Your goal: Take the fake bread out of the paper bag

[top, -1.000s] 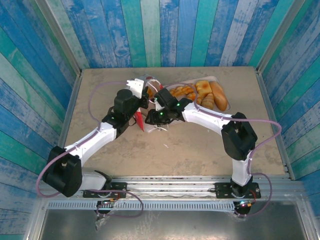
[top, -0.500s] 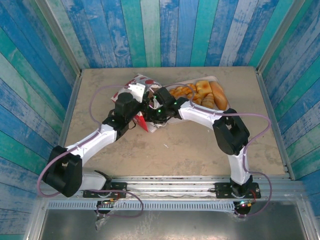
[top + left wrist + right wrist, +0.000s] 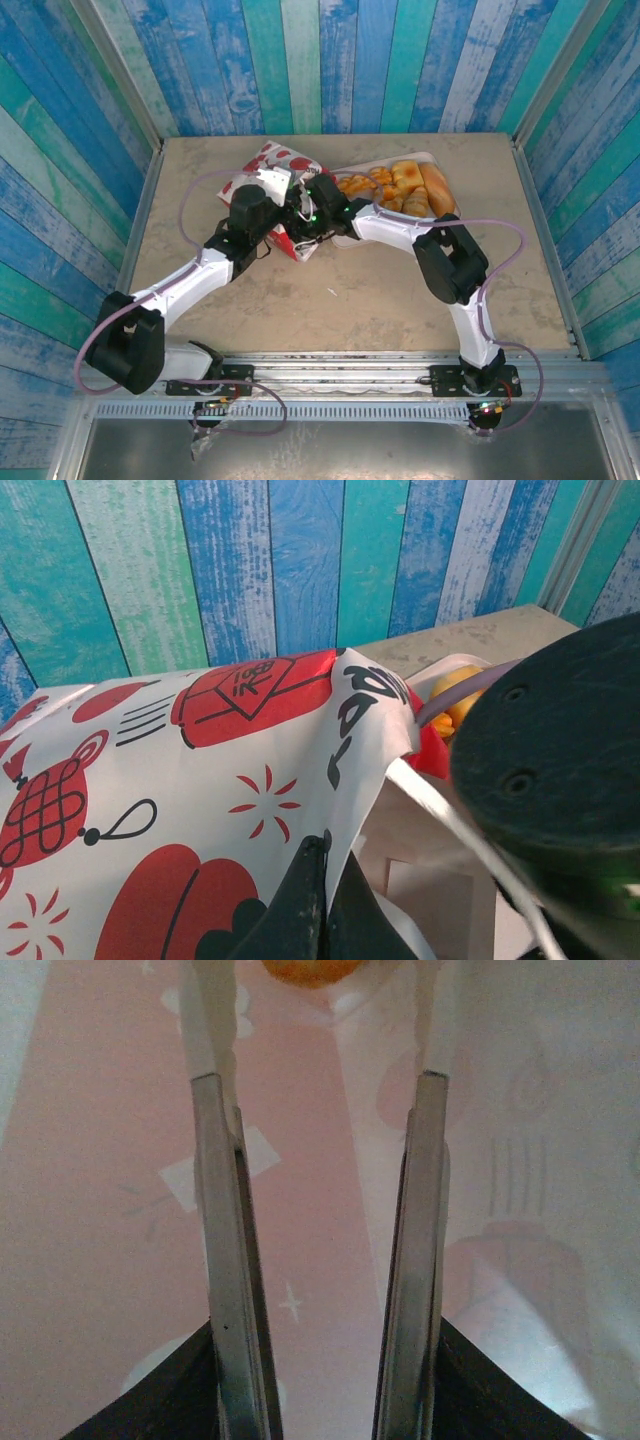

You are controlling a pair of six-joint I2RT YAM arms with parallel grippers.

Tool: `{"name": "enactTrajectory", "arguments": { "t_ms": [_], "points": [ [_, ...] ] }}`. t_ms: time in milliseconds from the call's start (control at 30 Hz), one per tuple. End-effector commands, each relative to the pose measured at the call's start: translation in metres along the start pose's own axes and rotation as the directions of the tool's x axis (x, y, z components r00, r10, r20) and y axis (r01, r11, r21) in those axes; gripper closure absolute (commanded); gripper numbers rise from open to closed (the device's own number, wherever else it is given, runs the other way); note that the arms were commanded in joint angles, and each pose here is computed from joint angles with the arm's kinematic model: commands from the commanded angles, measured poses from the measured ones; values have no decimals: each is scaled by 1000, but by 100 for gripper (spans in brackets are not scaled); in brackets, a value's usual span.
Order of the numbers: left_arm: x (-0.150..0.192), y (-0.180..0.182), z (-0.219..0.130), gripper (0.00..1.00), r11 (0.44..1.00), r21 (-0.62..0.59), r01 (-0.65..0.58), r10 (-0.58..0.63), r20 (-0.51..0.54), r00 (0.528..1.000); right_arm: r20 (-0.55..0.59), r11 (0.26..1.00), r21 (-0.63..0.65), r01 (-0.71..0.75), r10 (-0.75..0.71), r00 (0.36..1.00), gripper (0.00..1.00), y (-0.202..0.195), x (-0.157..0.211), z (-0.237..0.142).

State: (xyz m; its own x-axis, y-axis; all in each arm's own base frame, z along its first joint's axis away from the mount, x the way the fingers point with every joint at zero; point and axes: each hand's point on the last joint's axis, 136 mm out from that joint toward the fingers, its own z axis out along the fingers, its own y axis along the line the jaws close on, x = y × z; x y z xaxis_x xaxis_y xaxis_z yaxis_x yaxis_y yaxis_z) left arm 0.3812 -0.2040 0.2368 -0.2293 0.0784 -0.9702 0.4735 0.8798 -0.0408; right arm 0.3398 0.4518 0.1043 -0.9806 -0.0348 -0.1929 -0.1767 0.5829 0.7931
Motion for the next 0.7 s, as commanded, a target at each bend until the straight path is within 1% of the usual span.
{"name": "enactTrajectory", "arguments": {
  "t_ms": [0,133,233,300,333,400,500,667],
  "points": [
    [-23,-21,-4,100,994,105,-9,2,63,998,48,996,-83,41,-37,998,50,21,-18,-1],
    [-23,-24,-5,100,993,118,-4,-3,58,998,84,991,-118,70,-60,995,49,29,-28,-2],
    [-24,-27,-7,100,991,135,-6,-2,53,999,93,992,-108,59,-49,994,49,25,-33,-1],
    [-28,-29,-11,100,989,147,-7,-2,63,998,94,995,-92,43,-35,995,51,19,-35,0],
    [-29,-30,-13,100,988,153,-8,-2,68,998,95,997,-75,32,-25,995,54,14,-36,0],
    [-29,-31,-14,100,987,159,-7,-4,68,998,105,998,-46,32,-27,994,66,7,-38,-2],
    [-41,-31,-24,100,988,157,-13,-3,103,995,117,998,-15,53,-51,992,72,3,-41,-6],
    [-42,-26,-27,100,991,130,-18,4,107,994,129,996,11,88,-89,988,82,6,-45,-14]
  ]
}}
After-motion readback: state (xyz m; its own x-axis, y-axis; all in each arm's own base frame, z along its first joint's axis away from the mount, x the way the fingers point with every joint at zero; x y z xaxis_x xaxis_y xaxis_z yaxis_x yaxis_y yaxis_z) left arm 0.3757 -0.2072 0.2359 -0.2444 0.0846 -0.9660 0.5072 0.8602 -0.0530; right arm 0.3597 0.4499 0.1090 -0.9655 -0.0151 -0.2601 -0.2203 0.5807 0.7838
